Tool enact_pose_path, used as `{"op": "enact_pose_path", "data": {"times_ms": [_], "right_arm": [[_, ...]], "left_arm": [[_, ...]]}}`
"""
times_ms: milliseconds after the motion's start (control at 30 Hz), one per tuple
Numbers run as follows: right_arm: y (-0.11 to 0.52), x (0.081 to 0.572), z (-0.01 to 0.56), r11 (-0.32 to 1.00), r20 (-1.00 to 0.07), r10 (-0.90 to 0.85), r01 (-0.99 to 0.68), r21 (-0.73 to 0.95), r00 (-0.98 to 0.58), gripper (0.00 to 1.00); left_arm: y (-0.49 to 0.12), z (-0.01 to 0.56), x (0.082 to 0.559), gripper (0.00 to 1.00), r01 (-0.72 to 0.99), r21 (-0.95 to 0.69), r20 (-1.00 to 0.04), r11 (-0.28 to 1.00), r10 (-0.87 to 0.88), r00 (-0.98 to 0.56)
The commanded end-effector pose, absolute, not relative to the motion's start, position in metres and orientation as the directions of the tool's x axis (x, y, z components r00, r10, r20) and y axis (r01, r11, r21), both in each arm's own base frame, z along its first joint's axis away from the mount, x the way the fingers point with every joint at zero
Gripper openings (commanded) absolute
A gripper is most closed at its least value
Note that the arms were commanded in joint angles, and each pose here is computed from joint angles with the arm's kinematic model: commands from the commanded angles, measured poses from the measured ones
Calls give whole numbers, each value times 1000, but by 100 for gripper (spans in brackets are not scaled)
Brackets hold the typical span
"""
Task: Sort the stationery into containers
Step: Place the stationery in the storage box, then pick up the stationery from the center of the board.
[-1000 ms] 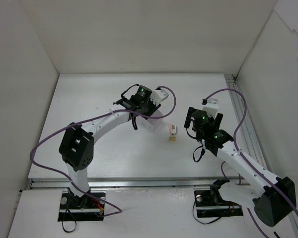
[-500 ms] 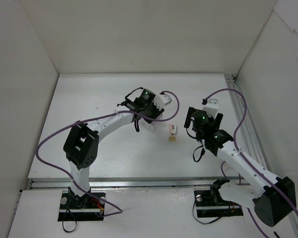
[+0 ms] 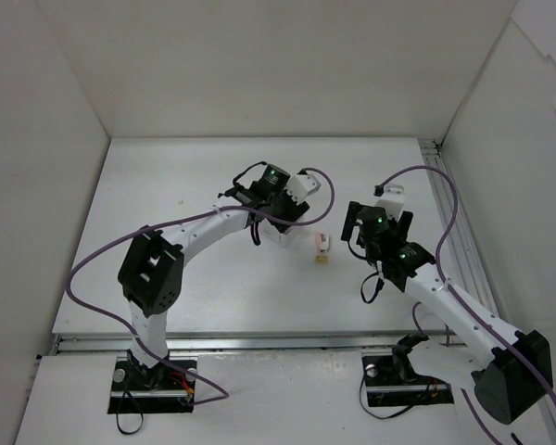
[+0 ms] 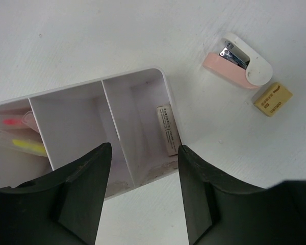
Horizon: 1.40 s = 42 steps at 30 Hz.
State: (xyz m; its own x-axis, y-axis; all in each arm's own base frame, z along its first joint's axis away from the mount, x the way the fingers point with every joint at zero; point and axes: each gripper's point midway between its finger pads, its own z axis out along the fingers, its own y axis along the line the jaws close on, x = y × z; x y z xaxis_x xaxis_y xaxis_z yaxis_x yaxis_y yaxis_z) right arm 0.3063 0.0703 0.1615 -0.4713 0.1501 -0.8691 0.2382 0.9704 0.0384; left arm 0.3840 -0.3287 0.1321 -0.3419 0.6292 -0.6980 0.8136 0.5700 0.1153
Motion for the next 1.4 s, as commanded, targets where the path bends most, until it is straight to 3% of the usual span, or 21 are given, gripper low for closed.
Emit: {"op": "enact_pose_path", "data": {"times_ms": [0,67,133,167,200,433,633,733,767,833,867,1067,1167,1367], "right_arm": [[83,308,164,985,-867,140,158,72,-478,98],[102,303,154,993,-839,117,61,99,-531,98],[124,297,141,994,-811,68,-31,106,-582,98],[134,295,137,993,-803,44,-62,100,-594,98],[149,289,123,989,-772,7,-111,100,-635,98],[179,293,76,989,-663,50,-54,136,-747,98],[186,305,53,993,-646,84,8,119,-759,98],[189,305,40,995,-628,75,12,103,-774,93],[189,304,35,995,-620,71,14,97,-781,89],[194,311,31,994,-631,78,13,108,-772,70],[195,311,30,993,-627,87,18,115,-774,55],[196,307,24,993,-616,85,18,115,-783,23],[204,311,48,990,-663,56,-43,132,-747,17],[235,337,108,961,-803,-68,-255,107,-592,17]], "left_arm": [[-334,195,388,52,801,142,-794,581,550,-258],[-331,210,383,69,797,141,-814,587,527,-244],[-325,225,372,76,791,126,-839,599,490,-237],[-320,220,365,95,791,115,-838,601,487,-249],[-317,239,358,100,779,98,-869,620,435,-237],[-244,251,316,100,537,-12,-908,843,216,-359],[-199,238,268,100,429,-107,-906,897,91,-414],[-186,232,254,100,410,-125,-904,903,66,-422],[-183,235,252,100,403,-137,-909,905,47,-414],[-183,234,249,100,404,-137,-909,905,47,-414],[-182,234,248,100,401,-138,-908,906,45,-416],[-180,235,253,100,385,-120,-909,915,55,-414],[-181,235,255,100,383,-117,-908,916,57,-414],[-185,236,257,100,395,-117,-912,911,60,-407]]}}
